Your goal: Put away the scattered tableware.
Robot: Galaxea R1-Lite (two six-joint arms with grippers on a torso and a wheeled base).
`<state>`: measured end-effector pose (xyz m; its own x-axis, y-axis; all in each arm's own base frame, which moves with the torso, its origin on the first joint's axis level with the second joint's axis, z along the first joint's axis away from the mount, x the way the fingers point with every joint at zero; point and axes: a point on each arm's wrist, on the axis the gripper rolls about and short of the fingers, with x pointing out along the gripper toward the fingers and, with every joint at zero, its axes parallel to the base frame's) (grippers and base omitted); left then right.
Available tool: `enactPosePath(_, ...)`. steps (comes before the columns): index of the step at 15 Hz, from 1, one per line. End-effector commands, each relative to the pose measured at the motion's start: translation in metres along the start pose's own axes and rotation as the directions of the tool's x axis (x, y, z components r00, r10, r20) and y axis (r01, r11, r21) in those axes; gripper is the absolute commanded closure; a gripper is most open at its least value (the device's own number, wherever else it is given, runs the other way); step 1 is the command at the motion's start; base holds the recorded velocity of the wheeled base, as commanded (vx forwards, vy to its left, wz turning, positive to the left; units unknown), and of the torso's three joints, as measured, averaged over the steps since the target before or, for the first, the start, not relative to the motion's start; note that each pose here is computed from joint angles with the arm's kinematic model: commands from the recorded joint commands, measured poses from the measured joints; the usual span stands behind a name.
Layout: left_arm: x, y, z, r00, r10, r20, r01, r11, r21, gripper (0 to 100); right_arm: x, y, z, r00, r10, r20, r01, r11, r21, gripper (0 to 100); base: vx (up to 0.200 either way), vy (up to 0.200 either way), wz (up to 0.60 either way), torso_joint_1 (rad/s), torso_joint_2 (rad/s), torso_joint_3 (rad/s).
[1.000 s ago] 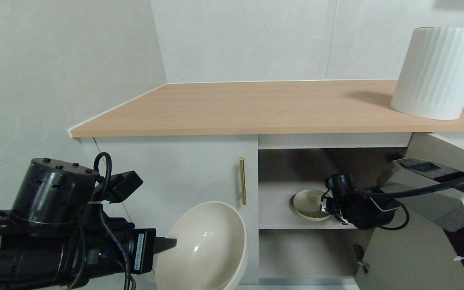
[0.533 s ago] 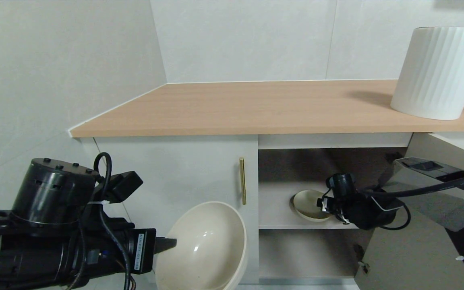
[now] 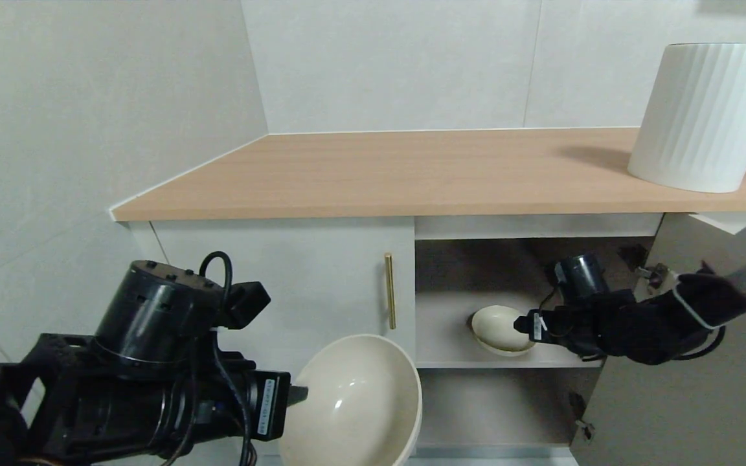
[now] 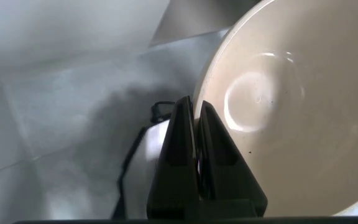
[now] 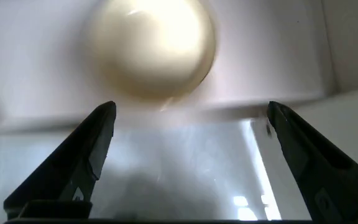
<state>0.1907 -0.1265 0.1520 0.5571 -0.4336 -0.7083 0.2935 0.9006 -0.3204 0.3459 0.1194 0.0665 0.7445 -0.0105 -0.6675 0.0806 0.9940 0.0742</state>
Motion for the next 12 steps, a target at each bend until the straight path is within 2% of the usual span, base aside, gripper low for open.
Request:
enactPosePath(1, 0.019, -0.004, -0.004, 0.998, 0.032, -0.053, -0.031, 0.999, 0.02, 100, -0.121, 0.016, 0.019, 0.979, 0.199, 0.046, -0.195, 0.978, -0.079, 0, 0.0, 0.0, 0.0, 0.0, 0.0, 0.0)
enactPosePath(2, 0.025, -0.006, -0.006, 0.996, 0.047, -0.07, -0.046, 0.999, 0.027, 100, -0.158, 0.027, 0.026, 0.945, 0.325, 0.043, -0.316, 0.938, -0.14, 0, 0.0, 0.0, 0.0, 0.0, 0.0, 0.0)
enactPosePath(4, 0.025, -0.005, -0.008, 0.995, 0.057, -0.078, -0.055, 0.998, 0.029, 100, -0.19, 0.048, 0.02, 0.918, 0.395, -0.035, -0.39, 0.886, -0.251, 0, 0.0, 0.0, 0.0, 0.0, 0.0, 0.0)
enactPosePath(7, 0.025, -0.005, -0.008, 0.995, 0.067, -0.075, -0.064, 0.997, 0.032, 100, -0.201, 0.072, -0.012, 0.88, 0.449, -0.154, -0.475, 0.833, -0.283, 0, 0.0, 0.0, 0.0, 0.0, 0.0, 0.0)
enactPosePath(9, 0.029, -0.011, -0.012, 0.994, 0.06, -0.093, -0.055, 0.997, 0.052, 100, -0.206, 0.086, -0.021, 0.864, 0.473, -0.174, -0.504, 0.807, -0.308, 0, 0.0, 0.0, 0.0, 0.0, 0.0, 0.0)
enactPosePath(12, 0.034, -0.013, -0.016, 0.991, 0.066, -0.114, -0.059, 0.996, 0.062, 100, -0.213, 0.099, -0.034, 0.842, 0.496, -0.211, -0.539, 0.77, -0.34, 0, 0.0, 0.0, 0.0, 0.0, 0.0, 0.0)
